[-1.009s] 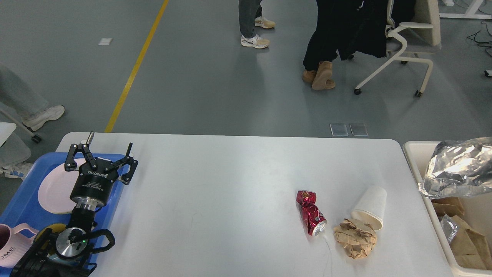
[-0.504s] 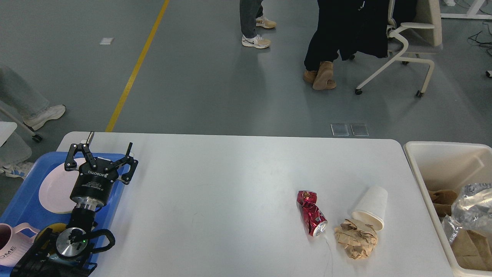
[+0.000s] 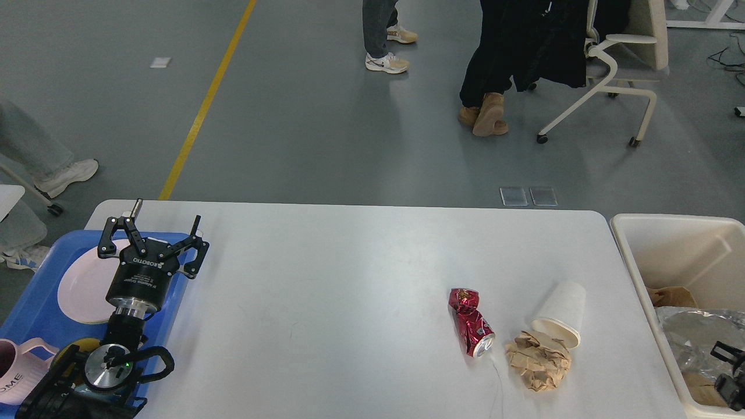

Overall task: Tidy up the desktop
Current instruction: 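Raise the right gripper out of the bin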

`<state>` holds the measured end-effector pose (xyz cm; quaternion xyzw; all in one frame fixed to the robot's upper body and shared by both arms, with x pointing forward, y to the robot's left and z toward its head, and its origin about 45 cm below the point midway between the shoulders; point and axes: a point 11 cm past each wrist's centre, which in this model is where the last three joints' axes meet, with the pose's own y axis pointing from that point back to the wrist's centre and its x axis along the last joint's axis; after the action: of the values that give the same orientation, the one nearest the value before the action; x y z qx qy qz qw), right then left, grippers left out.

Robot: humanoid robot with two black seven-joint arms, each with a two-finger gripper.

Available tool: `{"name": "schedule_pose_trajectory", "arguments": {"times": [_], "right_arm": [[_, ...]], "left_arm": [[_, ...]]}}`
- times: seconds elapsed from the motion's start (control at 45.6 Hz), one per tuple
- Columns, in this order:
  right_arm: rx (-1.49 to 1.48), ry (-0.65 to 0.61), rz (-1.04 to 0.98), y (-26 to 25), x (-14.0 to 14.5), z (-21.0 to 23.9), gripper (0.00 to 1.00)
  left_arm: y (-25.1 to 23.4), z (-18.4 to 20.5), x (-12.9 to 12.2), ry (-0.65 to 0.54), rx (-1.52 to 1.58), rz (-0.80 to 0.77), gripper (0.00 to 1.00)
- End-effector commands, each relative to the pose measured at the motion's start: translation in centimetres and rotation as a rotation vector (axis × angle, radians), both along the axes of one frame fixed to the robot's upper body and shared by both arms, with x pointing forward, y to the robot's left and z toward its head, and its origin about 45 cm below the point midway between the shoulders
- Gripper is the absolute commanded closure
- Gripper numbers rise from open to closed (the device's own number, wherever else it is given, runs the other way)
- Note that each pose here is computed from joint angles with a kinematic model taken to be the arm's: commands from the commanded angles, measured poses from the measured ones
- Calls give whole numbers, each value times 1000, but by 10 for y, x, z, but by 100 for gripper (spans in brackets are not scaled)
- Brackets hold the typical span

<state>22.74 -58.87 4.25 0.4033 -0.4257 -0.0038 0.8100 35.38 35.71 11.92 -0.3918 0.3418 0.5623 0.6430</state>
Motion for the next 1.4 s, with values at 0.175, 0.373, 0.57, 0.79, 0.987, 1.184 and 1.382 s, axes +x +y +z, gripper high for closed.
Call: {"name": "schedule_pose_trajectory", "arguments": {"times": [0.175,0.373,0.57,0.79,0.987,1.184,1.382], "right_arm": [[14,51,56,25,-6,-24,100],[43,78,77,43,-13,-40,100],[47,82,80,47,-12,-43,100],[45,82,79,46,-12,-42,100],[33,61,75,41,-9,-38,59],[-34,-41,102,37,3,-27,0],[-63,-50,89,22,2,-16,0]], "left_arm": [[0,0,0,0,0,1,4],[0,0,0,0,0,-1,4],[0,0,0,0,0,1,4],[0,0,0,0,0,-1,4],[0,0,0,0,0,1,4],[0,0,0,0,0,1,4],[0,0,0,0,0,1,4]]}}
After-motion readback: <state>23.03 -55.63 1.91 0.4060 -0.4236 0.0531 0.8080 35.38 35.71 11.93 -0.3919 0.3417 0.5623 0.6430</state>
